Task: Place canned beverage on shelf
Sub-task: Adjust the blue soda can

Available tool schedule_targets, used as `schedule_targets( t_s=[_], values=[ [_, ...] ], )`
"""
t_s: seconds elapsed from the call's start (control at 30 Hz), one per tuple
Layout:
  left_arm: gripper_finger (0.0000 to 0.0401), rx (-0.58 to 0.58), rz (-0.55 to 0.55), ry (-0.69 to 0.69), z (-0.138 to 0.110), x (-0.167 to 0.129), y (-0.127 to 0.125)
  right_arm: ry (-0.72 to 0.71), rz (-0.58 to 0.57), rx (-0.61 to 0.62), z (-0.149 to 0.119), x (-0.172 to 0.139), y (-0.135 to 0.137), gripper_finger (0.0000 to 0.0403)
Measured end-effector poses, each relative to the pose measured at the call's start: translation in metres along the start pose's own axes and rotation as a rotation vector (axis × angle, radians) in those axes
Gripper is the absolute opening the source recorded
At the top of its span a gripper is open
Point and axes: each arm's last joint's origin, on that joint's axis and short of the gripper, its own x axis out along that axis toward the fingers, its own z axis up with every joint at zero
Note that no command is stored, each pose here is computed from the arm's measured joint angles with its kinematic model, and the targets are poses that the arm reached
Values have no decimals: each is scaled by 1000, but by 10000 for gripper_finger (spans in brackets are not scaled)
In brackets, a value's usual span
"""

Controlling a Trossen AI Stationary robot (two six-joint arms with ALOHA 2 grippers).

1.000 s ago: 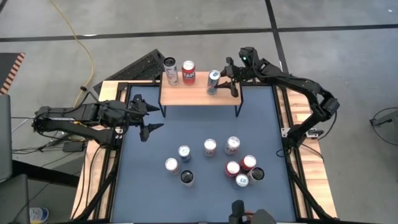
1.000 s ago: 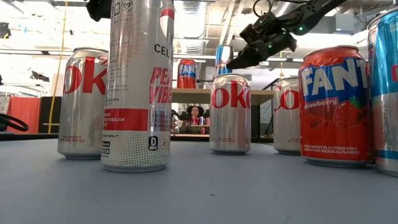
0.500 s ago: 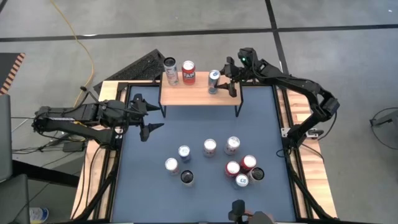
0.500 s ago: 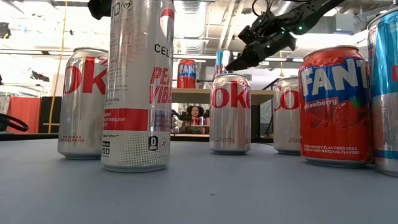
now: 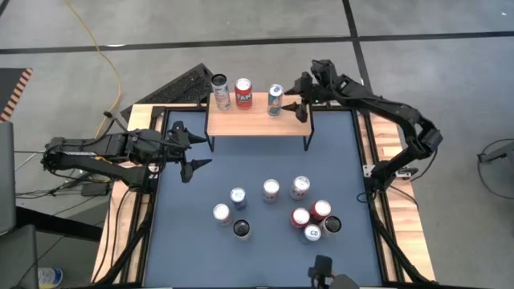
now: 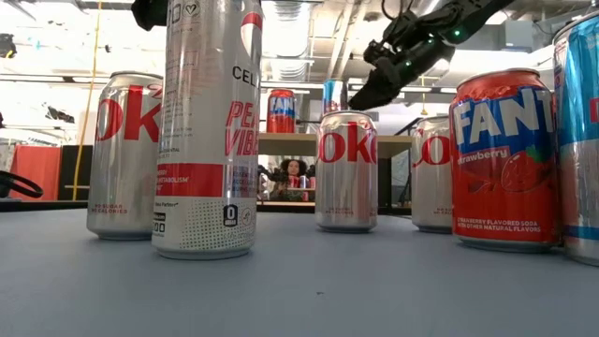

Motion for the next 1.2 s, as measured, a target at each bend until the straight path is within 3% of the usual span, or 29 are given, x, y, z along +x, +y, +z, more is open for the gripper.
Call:
schedule_targets(
  t_s=[0.17,0.33,0.47,0.6,0.73,0.93,1.07,1.2],
  values=[
    [332,1,0,1,0,0,0,173,-250,69,-4,4,11,272],
    [332,1,0,2,0,0,0,260,-347,92,0,-8,36,272],
    [332,-1,5,1,0,0,0,213,-359,160,2,-38,63,272],
    [332,1,39,-3,0,0,1,13,-403,205,-10,-51,89,272],
    [332,11,63,-10,0,0,2,-135,-369,173,-25,-43,102,272],
    [332,7,62,-21,2,0,2,-274,-371,98,-15,-17,100,273],
    [332,6,62,-21,2,0,2,-265,-361,111,-11,0,97,293],
    [332,6,54,-20,2,0,1,-228,-367,110,-12,14,97,340]
  ],
)
